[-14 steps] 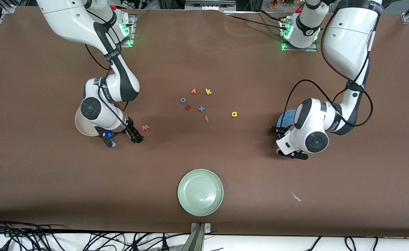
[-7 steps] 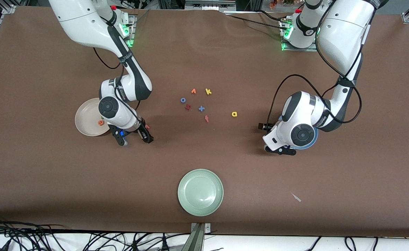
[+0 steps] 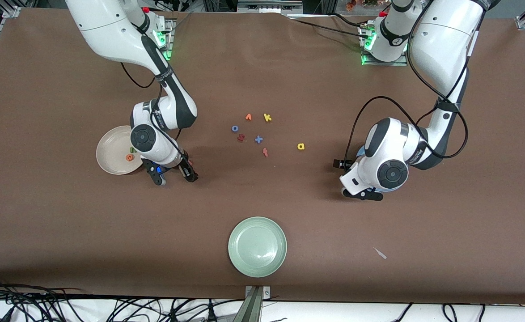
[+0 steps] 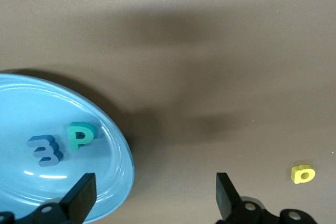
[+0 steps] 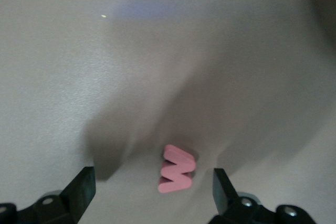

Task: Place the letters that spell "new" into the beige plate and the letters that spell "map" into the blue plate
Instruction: 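Grasp the pink w with the right gripper while the left gripper reaches the yellow letter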

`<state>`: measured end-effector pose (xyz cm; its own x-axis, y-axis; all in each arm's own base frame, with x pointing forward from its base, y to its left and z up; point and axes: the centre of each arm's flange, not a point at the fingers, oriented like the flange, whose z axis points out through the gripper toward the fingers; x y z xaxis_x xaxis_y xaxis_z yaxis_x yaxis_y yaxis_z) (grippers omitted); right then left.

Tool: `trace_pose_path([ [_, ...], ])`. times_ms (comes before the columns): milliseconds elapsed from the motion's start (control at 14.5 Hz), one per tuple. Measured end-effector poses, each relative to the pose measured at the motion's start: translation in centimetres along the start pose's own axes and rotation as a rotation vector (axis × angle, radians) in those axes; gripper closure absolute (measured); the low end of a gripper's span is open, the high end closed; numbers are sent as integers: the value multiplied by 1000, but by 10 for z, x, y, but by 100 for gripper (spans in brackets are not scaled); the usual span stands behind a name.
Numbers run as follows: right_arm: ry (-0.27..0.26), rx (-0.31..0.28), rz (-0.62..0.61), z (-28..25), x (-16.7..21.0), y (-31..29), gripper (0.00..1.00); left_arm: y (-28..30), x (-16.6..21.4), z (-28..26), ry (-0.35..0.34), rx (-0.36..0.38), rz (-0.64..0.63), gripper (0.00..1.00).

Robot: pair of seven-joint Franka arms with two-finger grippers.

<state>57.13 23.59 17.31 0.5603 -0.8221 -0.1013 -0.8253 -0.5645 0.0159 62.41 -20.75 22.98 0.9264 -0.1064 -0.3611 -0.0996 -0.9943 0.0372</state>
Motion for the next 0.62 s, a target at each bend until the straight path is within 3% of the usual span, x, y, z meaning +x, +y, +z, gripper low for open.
trace_pose_path([
  [415, 9, 7, -32, 3, 0, 17, 19, 1, 0, 0, 0, 0, 1, 0],
  [623, 12, 17, -38, -3, -1, 19, 52, 1, 0, 0, 0, 0, 1, 0],
])
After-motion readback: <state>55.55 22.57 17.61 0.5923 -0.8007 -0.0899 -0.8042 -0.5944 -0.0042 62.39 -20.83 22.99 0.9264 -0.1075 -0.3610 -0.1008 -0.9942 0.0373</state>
